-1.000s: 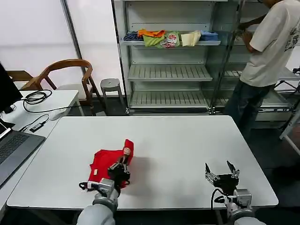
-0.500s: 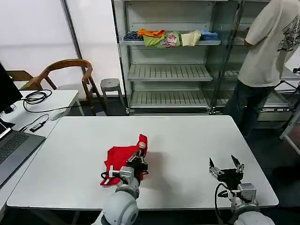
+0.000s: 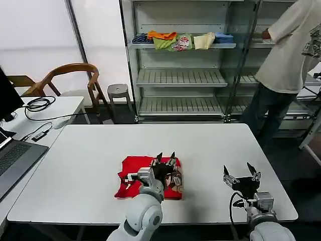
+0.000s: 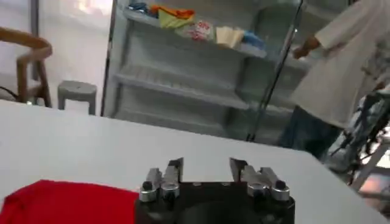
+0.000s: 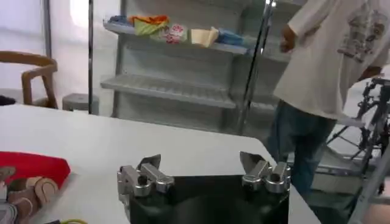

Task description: Fold and organize the clothes.

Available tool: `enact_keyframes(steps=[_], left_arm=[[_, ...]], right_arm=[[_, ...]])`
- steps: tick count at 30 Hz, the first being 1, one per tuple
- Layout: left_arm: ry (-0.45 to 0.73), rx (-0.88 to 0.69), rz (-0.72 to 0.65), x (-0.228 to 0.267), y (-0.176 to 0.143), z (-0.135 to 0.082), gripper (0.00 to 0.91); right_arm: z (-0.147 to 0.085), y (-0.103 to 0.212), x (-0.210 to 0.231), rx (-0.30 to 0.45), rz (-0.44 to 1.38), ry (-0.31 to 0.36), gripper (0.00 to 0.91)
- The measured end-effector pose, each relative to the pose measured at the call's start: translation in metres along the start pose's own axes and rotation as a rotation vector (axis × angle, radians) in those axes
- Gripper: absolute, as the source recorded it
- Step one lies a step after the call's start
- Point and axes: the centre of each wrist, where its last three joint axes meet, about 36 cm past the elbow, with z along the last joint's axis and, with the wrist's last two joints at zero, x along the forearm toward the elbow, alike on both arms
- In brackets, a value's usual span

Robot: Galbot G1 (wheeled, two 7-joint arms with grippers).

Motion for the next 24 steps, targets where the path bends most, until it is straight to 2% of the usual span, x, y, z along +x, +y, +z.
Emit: enact_keyframes(steps=[4,8,17,24], left_arm=[[-0.041,0.007,0.010,0.002,0.006,-0.007,0.907],[-0.107,-0.061,-0.014,0.001,0.035,-0.007,0.907],[-0.226,-0.279,-0.089,0.005,0.165,-0.005,0.907],[-0.253,-0.412,-0.124,0.026,0.245,-0.008,0.907]], right_arm=[[0.001,0.001,-0.004,0.000,-0.008,-0.008,0.907],[0.003,0.003,-0.009,0.002,-0.018,-0.019,0.907],[0.008,0.016,-0.027,-0.006,-0.023,-0.060,0.907],[0.008,0.031,-0.042,0.002,-0.041,-0.102,0.907]])
